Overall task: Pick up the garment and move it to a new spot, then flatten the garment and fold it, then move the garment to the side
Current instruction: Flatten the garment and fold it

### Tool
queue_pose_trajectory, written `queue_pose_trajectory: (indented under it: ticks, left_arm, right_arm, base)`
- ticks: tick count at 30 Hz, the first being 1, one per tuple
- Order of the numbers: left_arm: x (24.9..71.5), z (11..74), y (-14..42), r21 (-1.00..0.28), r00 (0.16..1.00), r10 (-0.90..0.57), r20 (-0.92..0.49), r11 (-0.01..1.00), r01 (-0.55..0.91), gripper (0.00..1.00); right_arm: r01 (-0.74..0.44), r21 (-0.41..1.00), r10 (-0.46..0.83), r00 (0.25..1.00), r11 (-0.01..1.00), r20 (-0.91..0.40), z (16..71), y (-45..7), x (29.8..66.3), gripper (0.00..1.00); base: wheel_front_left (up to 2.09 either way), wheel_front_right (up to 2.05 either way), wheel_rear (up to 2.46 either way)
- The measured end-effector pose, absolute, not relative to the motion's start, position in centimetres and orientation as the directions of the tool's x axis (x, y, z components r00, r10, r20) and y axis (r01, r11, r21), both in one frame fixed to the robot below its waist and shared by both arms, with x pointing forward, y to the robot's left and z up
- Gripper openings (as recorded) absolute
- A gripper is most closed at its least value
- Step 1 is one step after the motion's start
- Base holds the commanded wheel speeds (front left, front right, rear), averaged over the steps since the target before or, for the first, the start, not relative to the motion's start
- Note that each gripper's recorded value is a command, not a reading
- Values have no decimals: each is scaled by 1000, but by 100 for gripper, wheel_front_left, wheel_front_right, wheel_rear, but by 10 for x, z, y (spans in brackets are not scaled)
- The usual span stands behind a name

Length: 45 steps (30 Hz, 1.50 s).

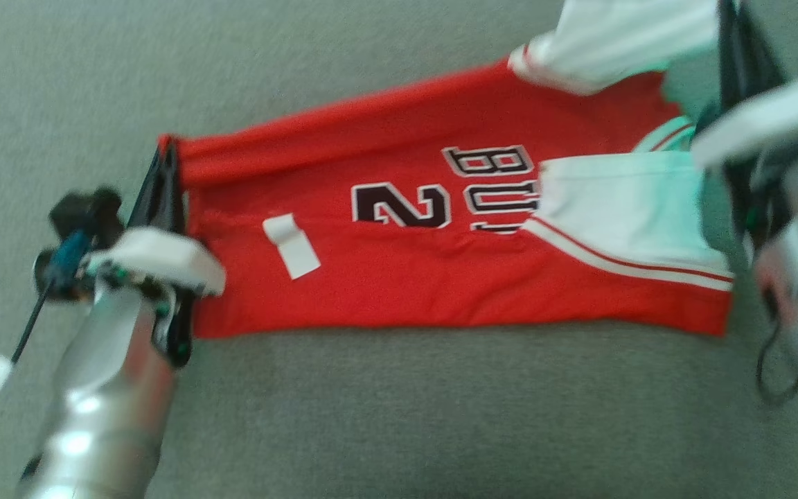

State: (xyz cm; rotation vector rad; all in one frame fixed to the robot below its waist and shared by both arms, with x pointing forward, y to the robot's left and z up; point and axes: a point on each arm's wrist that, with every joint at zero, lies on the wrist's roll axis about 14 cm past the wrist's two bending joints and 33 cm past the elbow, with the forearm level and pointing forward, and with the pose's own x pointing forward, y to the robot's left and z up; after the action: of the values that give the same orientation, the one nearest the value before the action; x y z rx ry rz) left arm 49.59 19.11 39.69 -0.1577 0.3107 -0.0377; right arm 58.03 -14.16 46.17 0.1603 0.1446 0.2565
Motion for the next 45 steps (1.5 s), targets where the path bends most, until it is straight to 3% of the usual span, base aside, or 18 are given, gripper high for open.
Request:
queue_pose_trajectory:
  ticks: [11, 12, 13, 14, 15, 26, 35, 45]
  left_arm:
    - [428, 377, 194, -190, 934, -15, -357, 980, -56, 0]
    - [423, 375, 192, -196, 932, -16, -363, 979, -60, 0]
    - [419, 374, 190, -201, 931, -13, -364, 978, -65, 28]
    - [415, 375, 188, -206, 932, -13, -362, 976, -67, 85]
    - [413, 377, 186, -208, 935, -12, -355, 976, -66, 100]
    - [400, 428, 188, -112, 983, 26, -182, 993, -47, 100]
    - [357, 429, 182, -75, 985, 11, -174, 997, -25, 100]
    - [356, 416, 170, -115, 977, -7, -214, 993, -18, 100]
  right_arm:
    - [-134, 335, 231, 935, 933, -268, 408, -161, 437, 0]
    - [-129, 342, 230, 933, 931, -275, 407, -161, 430, 46]
    - [-121, 350, 226, 934, 929, -278, 406, -161, 425, 100]
    - [-113, 356, 219, 936, 928, -274, 408, -162, 423, 100]
    - [-109, 356, 214, 939, 928, -268, 411, -164, 422, 100]
    - [-112, 184, 138, 981, 977, -136, 454, -177, 431, 100]
    - [-70, 206, 120, 962, 976, -244, 413, -158, 382, 100]
    - [-100, 175, 148, 948, 979, -283, 403, -148, 406, 100]
  base:
    - [0, 0, 0]
    - [0, 0, 0]
    - [0, 0, 0]
    - [0, 0, 0]
    - [0, 0, 0]
    - [0, 0, 0]
    - [0, 0, 0]
    - [0, 0, 0]
